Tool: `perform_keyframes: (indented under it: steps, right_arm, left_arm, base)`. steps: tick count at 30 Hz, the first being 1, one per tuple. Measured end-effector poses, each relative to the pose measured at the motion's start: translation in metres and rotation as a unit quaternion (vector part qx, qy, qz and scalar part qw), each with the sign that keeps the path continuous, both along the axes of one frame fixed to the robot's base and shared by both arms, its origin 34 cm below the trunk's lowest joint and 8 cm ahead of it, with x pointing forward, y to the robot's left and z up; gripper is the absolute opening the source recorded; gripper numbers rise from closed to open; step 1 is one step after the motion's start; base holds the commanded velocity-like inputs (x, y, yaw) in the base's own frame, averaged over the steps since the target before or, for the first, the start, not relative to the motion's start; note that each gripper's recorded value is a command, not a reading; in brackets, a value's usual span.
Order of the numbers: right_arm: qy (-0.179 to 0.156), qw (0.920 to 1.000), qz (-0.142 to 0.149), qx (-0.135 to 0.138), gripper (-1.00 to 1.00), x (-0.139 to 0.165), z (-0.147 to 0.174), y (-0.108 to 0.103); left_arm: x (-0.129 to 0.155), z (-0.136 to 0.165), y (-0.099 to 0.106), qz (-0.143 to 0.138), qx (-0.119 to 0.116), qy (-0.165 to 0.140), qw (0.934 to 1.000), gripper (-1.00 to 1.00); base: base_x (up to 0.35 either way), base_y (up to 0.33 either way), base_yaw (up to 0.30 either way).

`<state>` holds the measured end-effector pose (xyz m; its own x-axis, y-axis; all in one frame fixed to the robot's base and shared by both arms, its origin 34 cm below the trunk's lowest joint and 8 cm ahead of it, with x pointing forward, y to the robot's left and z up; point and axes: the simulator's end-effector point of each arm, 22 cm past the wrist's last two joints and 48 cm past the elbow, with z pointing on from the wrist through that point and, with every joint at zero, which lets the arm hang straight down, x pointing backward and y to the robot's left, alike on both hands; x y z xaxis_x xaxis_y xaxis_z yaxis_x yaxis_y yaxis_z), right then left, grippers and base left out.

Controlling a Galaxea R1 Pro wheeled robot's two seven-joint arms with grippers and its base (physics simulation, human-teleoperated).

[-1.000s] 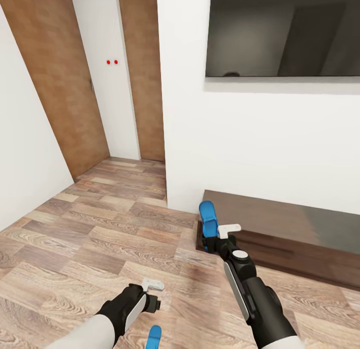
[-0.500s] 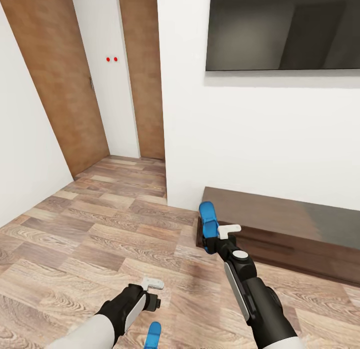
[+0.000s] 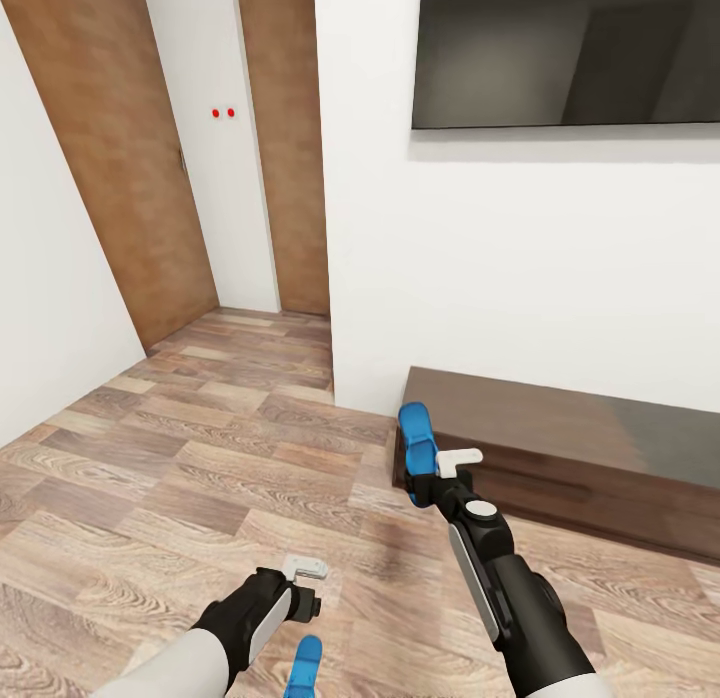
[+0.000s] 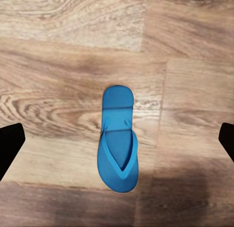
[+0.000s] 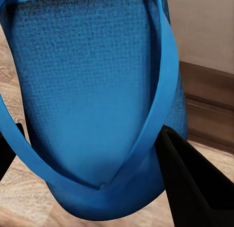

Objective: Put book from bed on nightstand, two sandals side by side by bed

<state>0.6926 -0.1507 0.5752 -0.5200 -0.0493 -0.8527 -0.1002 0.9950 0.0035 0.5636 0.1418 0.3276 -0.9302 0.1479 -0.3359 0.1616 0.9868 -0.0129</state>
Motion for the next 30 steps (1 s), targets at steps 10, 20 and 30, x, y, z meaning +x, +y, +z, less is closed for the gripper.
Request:
perform_keyframes:
  steps: [10,20,30]
  right_arm:
    - [-0.001,1.0,0.0,0.0,-1.0,-0.005,-0.021,0.0]
    - [-0.001,1.0,-0.001,0.0,-1.0,-0.011,-0.044,0.0]
    - [-0.001,1.0,-0.001,-0.001,-1.0,-0.017,-0.067,0.0]
  left_arm:
    - [-0.006,-0.022,-0.001,-0.001,-0.003,0.0,1.0,1.0]
    - [-0.012,-0.044,-0.005,-0.004,-0.011,0.001,0.9999,1.0]
    - [-0.015,-0.065,-0.008,-0.005,-0.02,-0.007,0.9998,1.0]
  base:
    - [0.0,0.0,0.0]
    - [0.0,0.0,0.0]
    - [0.0,0.0,0.0]
